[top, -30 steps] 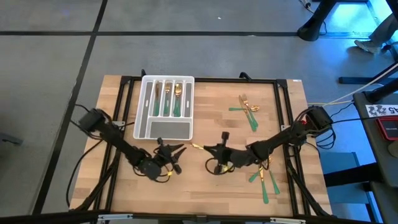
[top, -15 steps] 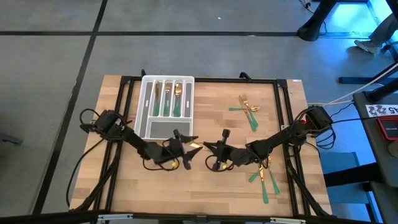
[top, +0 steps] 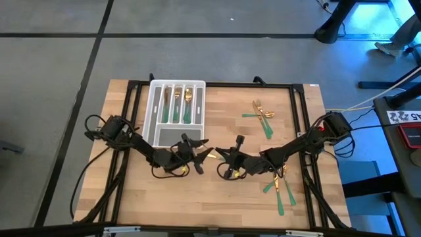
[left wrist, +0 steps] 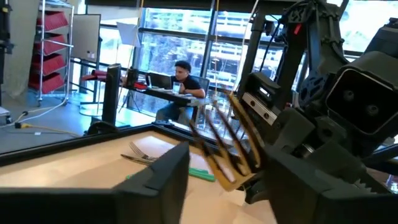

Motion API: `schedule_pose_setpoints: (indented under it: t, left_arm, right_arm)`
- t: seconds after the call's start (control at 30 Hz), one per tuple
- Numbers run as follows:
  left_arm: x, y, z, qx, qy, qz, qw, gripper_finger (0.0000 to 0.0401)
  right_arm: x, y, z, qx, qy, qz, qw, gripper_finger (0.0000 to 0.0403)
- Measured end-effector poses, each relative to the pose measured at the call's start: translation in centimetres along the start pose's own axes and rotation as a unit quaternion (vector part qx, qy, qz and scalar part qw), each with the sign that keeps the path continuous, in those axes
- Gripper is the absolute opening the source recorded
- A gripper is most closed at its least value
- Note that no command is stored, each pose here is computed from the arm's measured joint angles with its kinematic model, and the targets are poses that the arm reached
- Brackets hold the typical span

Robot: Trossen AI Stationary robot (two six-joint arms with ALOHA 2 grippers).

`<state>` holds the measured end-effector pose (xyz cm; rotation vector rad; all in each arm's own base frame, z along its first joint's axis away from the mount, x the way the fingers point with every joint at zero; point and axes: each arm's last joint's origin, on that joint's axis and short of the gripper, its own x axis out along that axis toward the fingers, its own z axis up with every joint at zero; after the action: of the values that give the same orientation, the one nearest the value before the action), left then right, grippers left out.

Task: Sort silverware
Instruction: Put the green fork into the white cutlery tray

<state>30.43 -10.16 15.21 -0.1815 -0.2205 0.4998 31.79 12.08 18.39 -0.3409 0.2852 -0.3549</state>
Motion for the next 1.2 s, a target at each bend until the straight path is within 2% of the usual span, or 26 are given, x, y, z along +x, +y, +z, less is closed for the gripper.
schedule_pose_setpoints:
  t: [0.13, 0.23, 0.33, 0.4, 0.53, 0.73, 0.87, 1.0, 1.1, 1.2]
  left_arm:
    - [-0.1, -0.1, 0.0, 0.002, 0.001, -0.005, 1.0, 0.0114]
    - [0.0, -0.3, 0.0, 0.001, 0.0, -0.033, 0.999, 0.0073]
    - [0.0, -0.5, 0.0, 0.013, 0.0, -0.061, 0.998, 0.004]
    - [-0.1, -0.4, 0.0, 0.027, 0.0, -0.06, 0.998, 0.0024]
    - [-0.2, -0.6, 0.0, 0.042, -0.001, -0.07, 0.997, 0.0003]
    - [-0.7, -0.9, -0.1, 0.058, 0.003, -0.083, 0.995, 0.0]
    - [-1.1, -1.3, -0.2, 0.089, 0.014, -0.093, 0.992, 0.0]
    - [-2.4, -2.4, 0.9, 0.162, 0.076, -0.114, 0.977, 0.0003]
    - [-4.2, -3.1, 2.4, 0.225, 0.168, -0.13, 0.951, 0.0004]
    - [-6.6, -3.4, 4.3, 0.205, 0.275, -0.137, 0.929, 0.0005]
  right_arm:
    - [0.1, 0.1, -0.1, 0.0, 0.001, 0.001, 1.0, 0.0]
    - [0.1, 0.2, -0.1, -0.001, 0.0, 0.012, 1.0, 0.0]
    - [0.1, 0.3, -0.1, -0.001, -0.002, 0.03, 1.0, 0.0003]
    - [0.1, 0.4, -0.2, -0.004, -0.001, 0.043, 0.999, 0.0006]
    - [0.4, 0.4, -0.2, -0.003, -0.006, 0.093, 0.996, 0.0015]
    - [0.5, 0.2, -0.3, -0.011, -0.003, 0.088, 0.996, 0.0061]
    - [0.1, -0.1, -0.4, -0.047, 0.015, 0.093, 0.994, 0.0102]
    - [-0.8, -0.5, -0.4, -0.076, 0.045, 0.104, 0.991, 0.0128]
    - [-1.4, -0.6, -0.4, -0.092, 0.061, 0.12, 0.987, 0.0136]
    - [-1.7, -0.5, -0.5, -0.086, 0.07, 0.128, 0.986, 0.0138]
